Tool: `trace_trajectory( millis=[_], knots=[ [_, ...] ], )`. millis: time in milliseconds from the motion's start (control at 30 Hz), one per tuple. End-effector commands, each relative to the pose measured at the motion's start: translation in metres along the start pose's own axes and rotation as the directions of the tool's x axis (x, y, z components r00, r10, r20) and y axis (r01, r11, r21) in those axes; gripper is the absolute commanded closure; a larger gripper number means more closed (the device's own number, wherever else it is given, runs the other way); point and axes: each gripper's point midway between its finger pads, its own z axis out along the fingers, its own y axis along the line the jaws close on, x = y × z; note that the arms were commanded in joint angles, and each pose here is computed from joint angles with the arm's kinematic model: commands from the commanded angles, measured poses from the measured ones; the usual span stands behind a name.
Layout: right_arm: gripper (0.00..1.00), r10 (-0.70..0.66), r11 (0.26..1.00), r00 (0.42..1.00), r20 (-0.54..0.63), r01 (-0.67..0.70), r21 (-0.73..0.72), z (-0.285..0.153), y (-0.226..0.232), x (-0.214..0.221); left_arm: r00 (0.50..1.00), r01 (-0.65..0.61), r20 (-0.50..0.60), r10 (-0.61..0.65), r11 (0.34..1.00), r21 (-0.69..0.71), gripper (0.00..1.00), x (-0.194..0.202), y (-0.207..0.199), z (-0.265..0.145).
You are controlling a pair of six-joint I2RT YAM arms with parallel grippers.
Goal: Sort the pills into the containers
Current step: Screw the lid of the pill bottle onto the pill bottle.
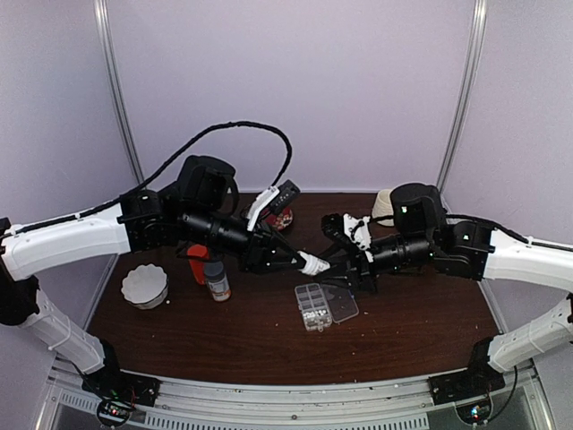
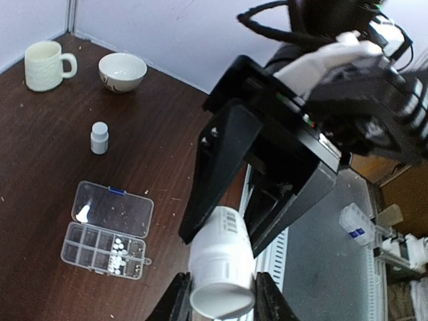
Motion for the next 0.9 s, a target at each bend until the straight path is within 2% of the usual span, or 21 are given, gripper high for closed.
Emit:
trace_trajectory(
  millis=[0, 33, 100, 167, 267, 367, 500, 633, 700, 867],
  knots=[
    [1.0, -0.029, 0.99, 0.925, 0.38, 0.079, -0.118, -0.028, 0.014, -0.107, 0.906, -0.419, -0.021, 0.422, 0.904, 0.088, 0.97, 0.004, -0.027, 0.021],
    [1.0, -0.013, 0.99, 0.923, 0.384, 0.067, -0.126, -0.03, 0.012, -0.107, 0.878, -0.474, -0.024, 0.477, 0.876, 0.086, 0.98, 0.005, -0.026, 0.021],
    [1.0, 0.026, 0.988, 0.922, 0.387, 0.034, -0.148, -0.031, 0.009, -0.106, 0.79, -0.61, -0.012, 0.614, 0.786, 0.099, 1.0, 0.007, -0.027, 0.019],
    [1.0, 0.056, 0.988, 0.922, 0.383, 0.004, -0.154, -0.031, 0.004, -0.106, 0.724, -0.687, -0.008, 0.69, 0.722, 0.082, 1.0, 0.006, -0.026, 0.018],
    [1.0, 0.074, 0.992, 0.932, 0.356, -0.032, -0.122, -0.029, -0.004, -0.101, 0.689, -0.723, -0.026, 0.724, 0.69, 0.036, 1.0, -0.005, -0.02, 0.018],
    [1.0, 0.102, 0.991, 0.93, 0.354, -0.063, -0.121, -0.029, -0.008, -0.1, 0.661, -0.745, -0.046, 0.749, 0.662, 0.082, 1.0, 0.002, -0.021, 0.021],
    [1.0, 0.115, 0.99, 0.913, 0.39, -0.074, -0.119, -0.033, -0.01, -0.103, 0.626, -0.772, 0.005, 0.78, 0.618, 0.147, 0.99, 0.011, -0.03, 0.023],
    [1.0, 0.158, 0.979, 0.9, 0.407, -0.088, -0.186, -0.037, -0.003, -0.108, 0.595, -0.785, 0.019, 0.803, 0.576, 0.229, 0.98, 0.027, -0.037, 0.023],
    [1.0, 0.167, 0.971, 0.898, 0.408, -0.078, -0.224, -0.038, 0.003, -0.11, 0.55, -0.807, 0.027, 0.835, 0.523, 0.274, 0.98, 0.037, -0.039, 0.022],
    [1.0, 0.234, 0.947, 0.895, 0.38, -0.122, -0.296, -0.037, 0.005, -0.112, 0.388, -0.881, -0.003, 0.922, 0.372, 0.292, 0.97, 0.054, -0.025, 0.023]
  ],
)
